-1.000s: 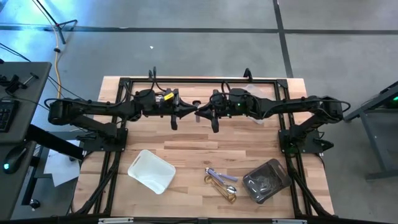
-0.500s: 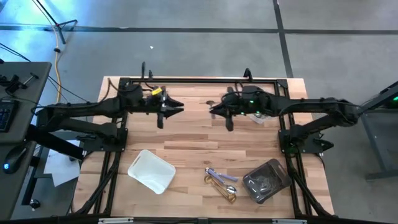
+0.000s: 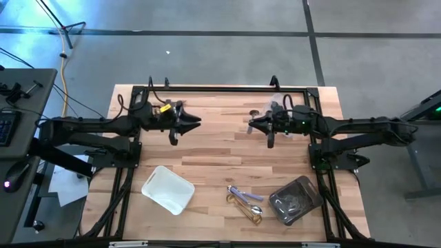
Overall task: Sort silverware by color (type)
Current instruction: Put the violet spoon into the black bin
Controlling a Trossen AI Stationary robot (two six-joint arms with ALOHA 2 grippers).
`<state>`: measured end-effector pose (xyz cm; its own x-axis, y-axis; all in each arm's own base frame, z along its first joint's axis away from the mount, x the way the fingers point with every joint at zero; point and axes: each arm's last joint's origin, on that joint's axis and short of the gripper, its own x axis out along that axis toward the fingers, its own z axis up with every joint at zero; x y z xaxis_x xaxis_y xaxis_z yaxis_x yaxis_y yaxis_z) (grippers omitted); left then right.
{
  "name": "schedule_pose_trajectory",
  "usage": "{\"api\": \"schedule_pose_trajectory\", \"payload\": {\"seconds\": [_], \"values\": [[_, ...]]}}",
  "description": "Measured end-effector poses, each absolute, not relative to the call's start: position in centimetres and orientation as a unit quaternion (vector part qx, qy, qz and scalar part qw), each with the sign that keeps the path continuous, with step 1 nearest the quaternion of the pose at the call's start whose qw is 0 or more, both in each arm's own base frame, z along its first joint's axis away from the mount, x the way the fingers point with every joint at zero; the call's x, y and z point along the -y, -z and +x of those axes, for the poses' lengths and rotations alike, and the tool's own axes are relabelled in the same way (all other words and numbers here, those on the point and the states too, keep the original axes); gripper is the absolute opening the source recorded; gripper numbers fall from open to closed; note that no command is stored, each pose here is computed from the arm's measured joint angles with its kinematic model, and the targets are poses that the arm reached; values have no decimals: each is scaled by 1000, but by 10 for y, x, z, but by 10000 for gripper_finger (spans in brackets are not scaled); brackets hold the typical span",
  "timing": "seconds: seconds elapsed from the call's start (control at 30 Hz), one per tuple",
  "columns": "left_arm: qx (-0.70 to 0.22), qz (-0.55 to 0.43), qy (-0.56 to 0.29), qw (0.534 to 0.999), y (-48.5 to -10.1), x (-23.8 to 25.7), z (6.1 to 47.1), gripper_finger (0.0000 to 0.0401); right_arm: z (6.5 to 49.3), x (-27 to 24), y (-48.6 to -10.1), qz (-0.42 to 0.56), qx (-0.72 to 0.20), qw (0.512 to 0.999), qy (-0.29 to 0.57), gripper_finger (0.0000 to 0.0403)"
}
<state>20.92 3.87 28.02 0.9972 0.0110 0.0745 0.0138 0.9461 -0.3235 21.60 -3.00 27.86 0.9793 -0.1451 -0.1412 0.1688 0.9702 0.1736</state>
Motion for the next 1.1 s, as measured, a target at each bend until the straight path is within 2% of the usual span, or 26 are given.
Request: {"api": "schedule_pose_trajectory", "payload": {"seconds": [0.33,0.4,0.5,0.57,1.1], "values": [[34,-133,8,990,-280,-35,210,89,219,30,-280,93,-55,992,68,16],[34,-127,8,991,-280,-35,210,70,219,30,-281,93,-52,992,65,16],[33,-122,8,992,-280,-35,210,22,219,30,-281,93,-53,992,64,16],[30,-123,7,992,-279,-35,210,7,219,29,-281,94,-53,993,58,16],[20,-122,2,992,-277,-36,210,0,219,29,-281,94,-53,993,55,16]]}}
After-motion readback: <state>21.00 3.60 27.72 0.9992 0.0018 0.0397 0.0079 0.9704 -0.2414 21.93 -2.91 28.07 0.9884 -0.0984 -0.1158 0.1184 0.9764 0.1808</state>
